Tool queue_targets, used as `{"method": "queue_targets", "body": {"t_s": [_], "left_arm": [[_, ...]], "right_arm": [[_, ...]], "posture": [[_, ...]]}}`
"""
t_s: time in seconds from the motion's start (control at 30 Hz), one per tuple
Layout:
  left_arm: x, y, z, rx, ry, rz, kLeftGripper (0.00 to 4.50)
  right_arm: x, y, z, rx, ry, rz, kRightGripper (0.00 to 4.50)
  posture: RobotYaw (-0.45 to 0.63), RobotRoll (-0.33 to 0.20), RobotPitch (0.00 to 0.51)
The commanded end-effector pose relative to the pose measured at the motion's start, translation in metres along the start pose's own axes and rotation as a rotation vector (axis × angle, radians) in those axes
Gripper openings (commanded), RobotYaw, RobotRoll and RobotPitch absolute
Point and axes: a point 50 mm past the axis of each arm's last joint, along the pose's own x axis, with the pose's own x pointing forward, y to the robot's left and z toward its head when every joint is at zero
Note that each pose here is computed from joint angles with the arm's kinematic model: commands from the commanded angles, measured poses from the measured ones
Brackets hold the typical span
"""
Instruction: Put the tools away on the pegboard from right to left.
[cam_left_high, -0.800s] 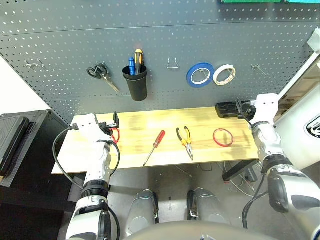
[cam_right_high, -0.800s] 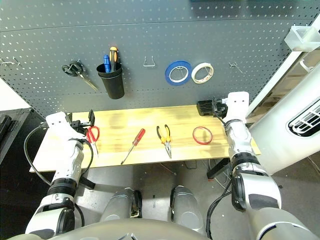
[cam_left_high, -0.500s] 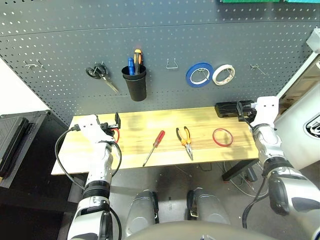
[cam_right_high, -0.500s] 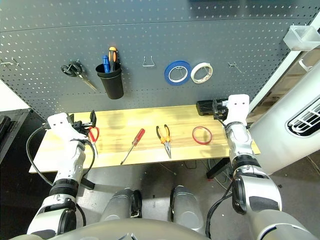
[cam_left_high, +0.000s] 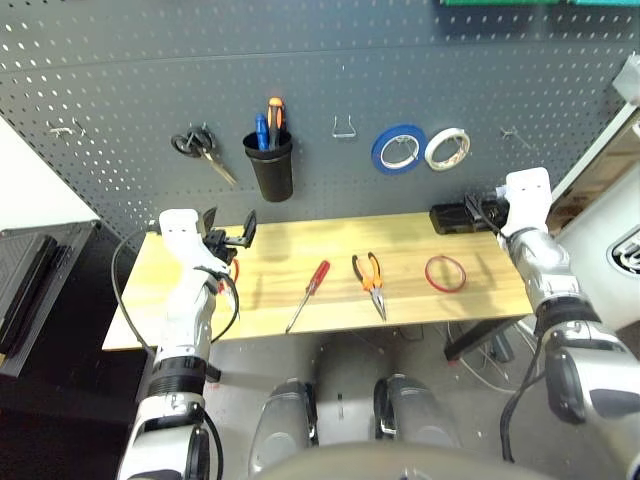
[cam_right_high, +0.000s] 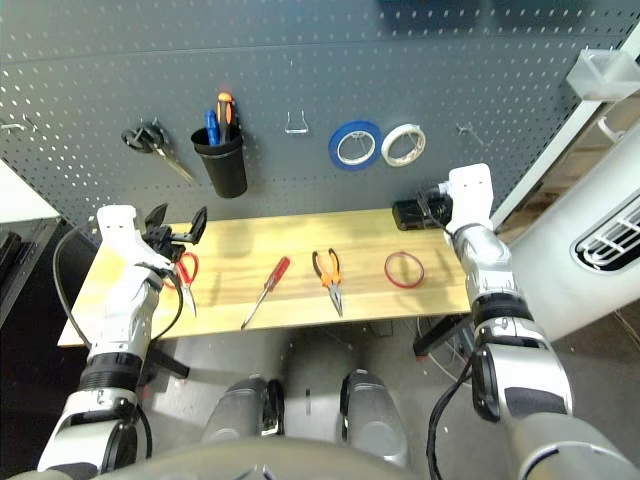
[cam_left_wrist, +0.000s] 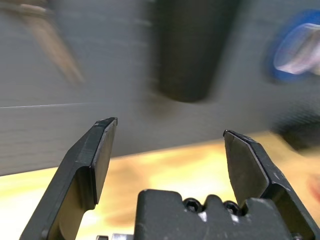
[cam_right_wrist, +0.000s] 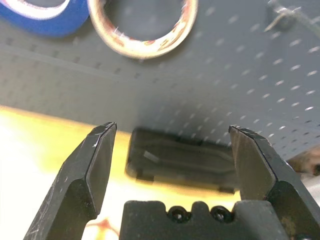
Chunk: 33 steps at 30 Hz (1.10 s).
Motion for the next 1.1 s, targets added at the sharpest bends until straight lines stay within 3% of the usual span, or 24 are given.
{"method": "queue_targets", "body": {"t_s": [0.03, 0.33, 0.53, 0.77, 1.1], "left_arm": [[-0.003, -0.015, 0.01, -0.02, 0.027, -0.168, 4.43], [-0.018, -0.046, 0.028, 0.016, 0.161, -0.521, 4.43], [-0.014, -0.051, 0.023, 0.082, 0.178, -0.588, 4.43], [-0.012, -0.057, 0.008, 0.181, 0.292, -0.671, 4.43], [-0.011, -0.06, 0.001, 0.194, 0.313, -0.689, 4.43]], "right_arm": [[-0.002, 0.01, 0.003, 0.008, 0.12, 0.139, 4.5], [-0.004, 0.022, 0.008, 0.062, 0.373, 0.193, 4.5], [-0.004, 0.03, -0.007, 0.079, 0.509, 0.227, 4.5], [0.004, 0.042, -0.017, 0.08, 0.579, 0.248, 4.5], [0.017, 0.061, -0.03, 0.066, 0.634, 0.255, 4.5]], "posture": [[-0.08, 0.0, 0.0], [-0.08, 0.0, 0.07], [-0.1, 0.0, 0.113], [-0.11, 0.0, 0.13], [-0.09, 0.0, 0.108]]}}
